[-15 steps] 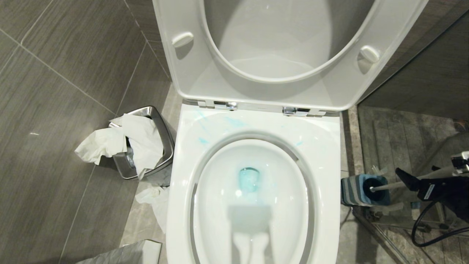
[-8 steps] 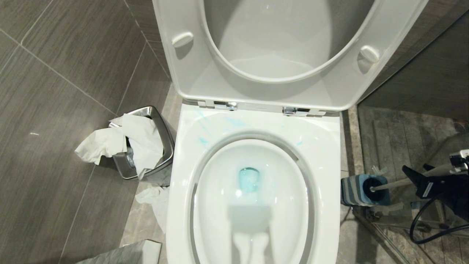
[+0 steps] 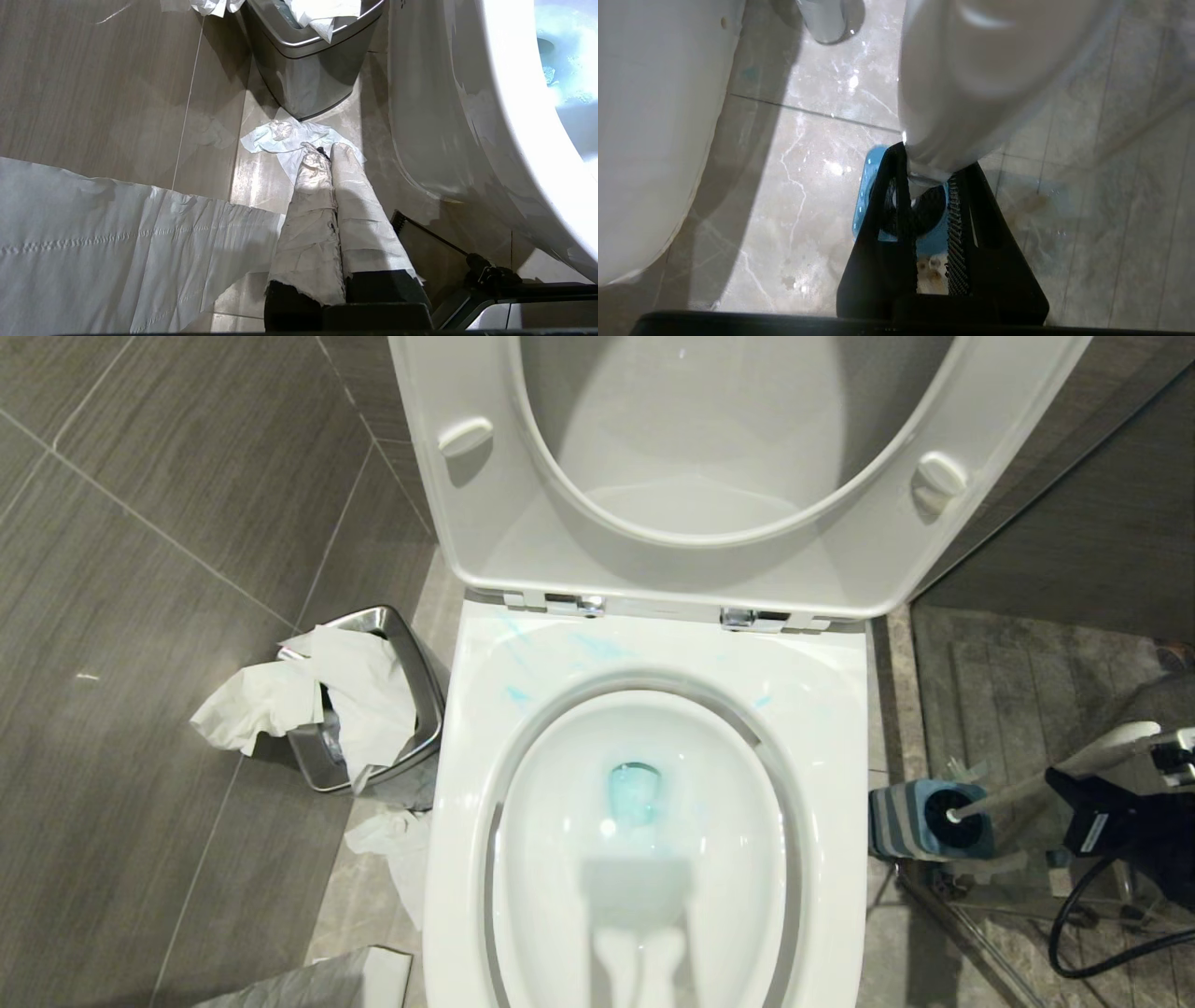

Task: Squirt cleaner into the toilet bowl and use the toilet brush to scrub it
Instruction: Scrub the toilet bowl

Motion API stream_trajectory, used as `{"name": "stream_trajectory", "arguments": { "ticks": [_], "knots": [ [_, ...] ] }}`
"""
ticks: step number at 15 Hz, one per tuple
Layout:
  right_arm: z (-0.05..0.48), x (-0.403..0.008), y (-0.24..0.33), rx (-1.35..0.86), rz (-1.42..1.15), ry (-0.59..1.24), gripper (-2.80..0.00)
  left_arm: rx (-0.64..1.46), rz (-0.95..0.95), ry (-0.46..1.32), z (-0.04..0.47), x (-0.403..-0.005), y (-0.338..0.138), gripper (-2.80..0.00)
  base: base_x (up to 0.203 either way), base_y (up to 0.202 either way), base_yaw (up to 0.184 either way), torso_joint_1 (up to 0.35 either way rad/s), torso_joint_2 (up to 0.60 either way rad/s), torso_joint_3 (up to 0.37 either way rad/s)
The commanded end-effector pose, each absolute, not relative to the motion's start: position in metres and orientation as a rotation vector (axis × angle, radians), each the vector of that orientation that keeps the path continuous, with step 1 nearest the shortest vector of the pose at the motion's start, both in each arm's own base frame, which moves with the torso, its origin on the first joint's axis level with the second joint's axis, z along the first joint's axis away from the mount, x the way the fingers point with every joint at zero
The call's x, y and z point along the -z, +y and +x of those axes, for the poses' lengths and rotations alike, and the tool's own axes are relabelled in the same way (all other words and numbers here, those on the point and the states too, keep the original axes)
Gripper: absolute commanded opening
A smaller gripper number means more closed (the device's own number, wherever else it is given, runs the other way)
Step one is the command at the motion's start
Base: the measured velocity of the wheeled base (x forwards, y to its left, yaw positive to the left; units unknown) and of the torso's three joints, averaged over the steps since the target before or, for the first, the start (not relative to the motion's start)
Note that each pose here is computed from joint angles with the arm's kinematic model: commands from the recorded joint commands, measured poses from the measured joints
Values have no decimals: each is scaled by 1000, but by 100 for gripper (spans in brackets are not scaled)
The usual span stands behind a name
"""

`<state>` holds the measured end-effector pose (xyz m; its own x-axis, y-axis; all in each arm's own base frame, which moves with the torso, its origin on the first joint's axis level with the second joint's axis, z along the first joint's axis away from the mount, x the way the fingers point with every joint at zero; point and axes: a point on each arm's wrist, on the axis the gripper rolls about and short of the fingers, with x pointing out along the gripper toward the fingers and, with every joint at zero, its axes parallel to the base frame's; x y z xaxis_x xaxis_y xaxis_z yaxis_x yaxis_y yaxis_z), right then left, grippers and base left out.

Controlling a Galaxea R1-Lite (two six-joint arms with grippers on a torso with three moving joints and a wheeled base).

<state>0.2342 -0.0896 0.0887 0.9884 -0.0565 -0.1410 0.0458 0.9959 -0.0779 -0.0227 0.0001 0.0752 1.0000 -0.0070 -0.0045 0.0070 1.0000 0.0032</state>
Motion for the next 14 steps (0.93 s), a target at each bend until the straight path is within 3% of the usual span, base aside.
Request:
{"name": "stream_trajectory", "arguments": {
  "ticks": [1, 14],
  "knots": [
    [223, -92, -85, 54, -75, 140, -280, 8, 3, 6, -23, -75, 0, -280, 0, 0, 0, 0, 0, 0],
    [181, -132, -67, 51, -138, -17, -280, 6, 3, 7, -22, -75, 0, -280, 0, 0, 0, 0, 0, 0]
  ]
}}
